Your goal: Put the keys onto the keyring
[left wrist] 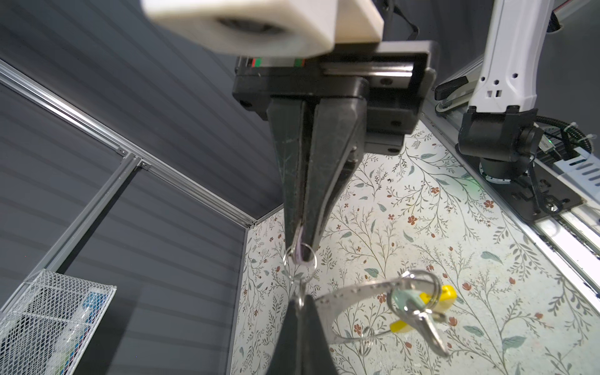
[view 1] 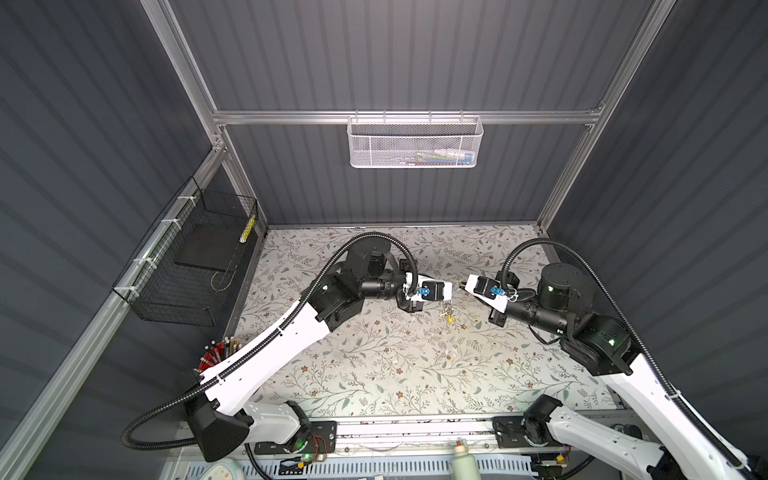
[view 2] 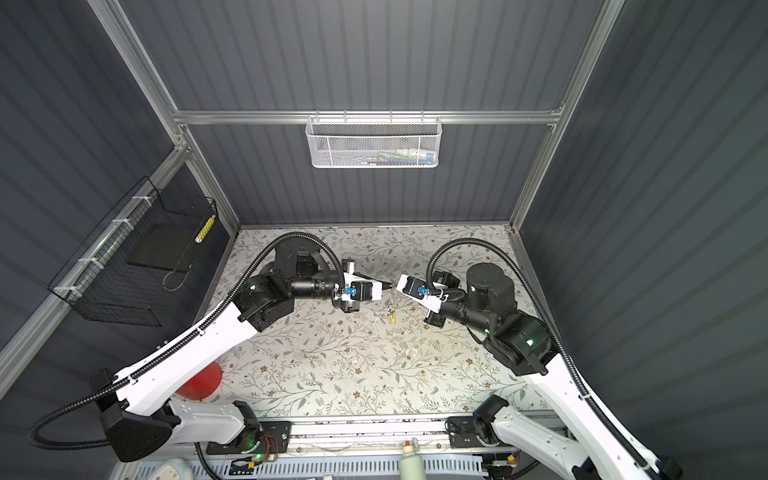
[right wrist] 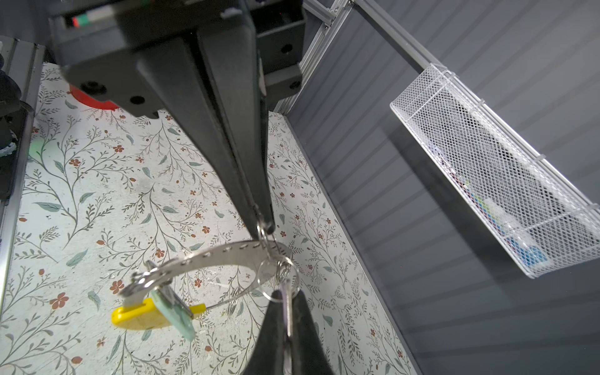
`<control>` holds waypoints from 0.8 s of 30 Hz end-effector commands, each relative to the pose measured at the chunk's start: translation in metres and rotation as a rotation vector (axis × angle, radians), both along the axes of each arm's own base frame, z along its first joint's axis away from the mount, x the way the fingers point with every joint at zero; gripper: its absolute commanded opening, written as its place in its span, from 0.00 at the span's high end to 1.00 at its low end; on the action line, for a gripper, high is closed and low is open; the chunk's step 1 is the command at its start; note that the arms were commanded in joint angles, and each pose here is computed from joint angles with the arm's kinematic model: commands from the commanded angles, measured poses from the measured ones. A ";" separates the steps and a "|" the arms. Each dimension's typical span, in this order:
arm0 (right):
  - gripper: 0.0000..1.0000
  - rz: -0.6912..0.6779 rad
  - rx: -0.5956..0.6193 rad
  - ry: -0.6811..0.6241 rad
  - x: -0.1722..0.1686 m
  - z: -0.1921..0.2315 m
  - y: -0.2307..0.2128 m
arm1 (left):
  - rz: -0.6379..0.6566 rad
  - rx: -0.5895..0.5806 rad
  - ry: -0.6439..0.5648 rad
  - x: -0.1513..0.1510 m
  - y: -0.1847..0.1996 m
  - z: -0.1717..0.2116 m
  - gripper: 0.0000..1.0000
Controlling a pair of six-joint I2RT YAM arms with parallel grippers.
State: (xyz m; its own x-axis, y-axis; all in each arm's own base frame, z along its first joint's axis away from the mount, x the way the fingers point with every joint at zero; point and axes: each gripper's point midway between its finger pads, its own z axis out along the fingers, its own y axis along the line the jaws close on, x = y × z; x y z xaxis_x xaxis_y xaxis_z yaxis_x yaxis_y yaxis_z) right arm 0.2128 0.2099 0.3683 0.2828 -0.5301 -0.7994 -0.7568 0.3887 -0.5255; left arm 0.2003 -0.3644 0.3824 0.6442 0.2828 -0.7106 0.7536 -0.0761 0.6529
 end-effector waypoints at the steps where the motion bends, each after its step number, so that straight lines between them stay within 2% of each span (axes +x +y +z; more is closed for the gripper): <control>1: 1.00 0.014 0.016 -0.014 -0.003 0.012 0.000 | 0.023 0.009 -0.004 0.007 0.002 0.004 1.00; 16: 1.00 0.046 0.010 0.016 -0.001 0.002 0.008 | 0.017 -0.016 0.003 0.008 -0.002 0.009 1.00; 24: 1.00 -0.033 -0.016 0.021 0.007 -0.011 -0.004 | 0.021 -0.035 0.006 0.006 0.000 0.014 1.00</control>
State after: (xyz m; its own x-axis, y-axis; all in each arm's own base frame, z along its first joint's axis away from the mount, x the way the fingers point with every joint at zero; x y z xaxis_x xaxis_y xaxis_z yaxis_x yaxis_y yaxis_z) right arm 0.2170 0.2123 0.3605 0.2644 -0.5404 -0.7988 -0.7703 0.3800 -0.5121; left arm 0.2058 -0.3671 0.3761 0.6281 0.2996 -0.7181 0.7659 -0.0749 0.6386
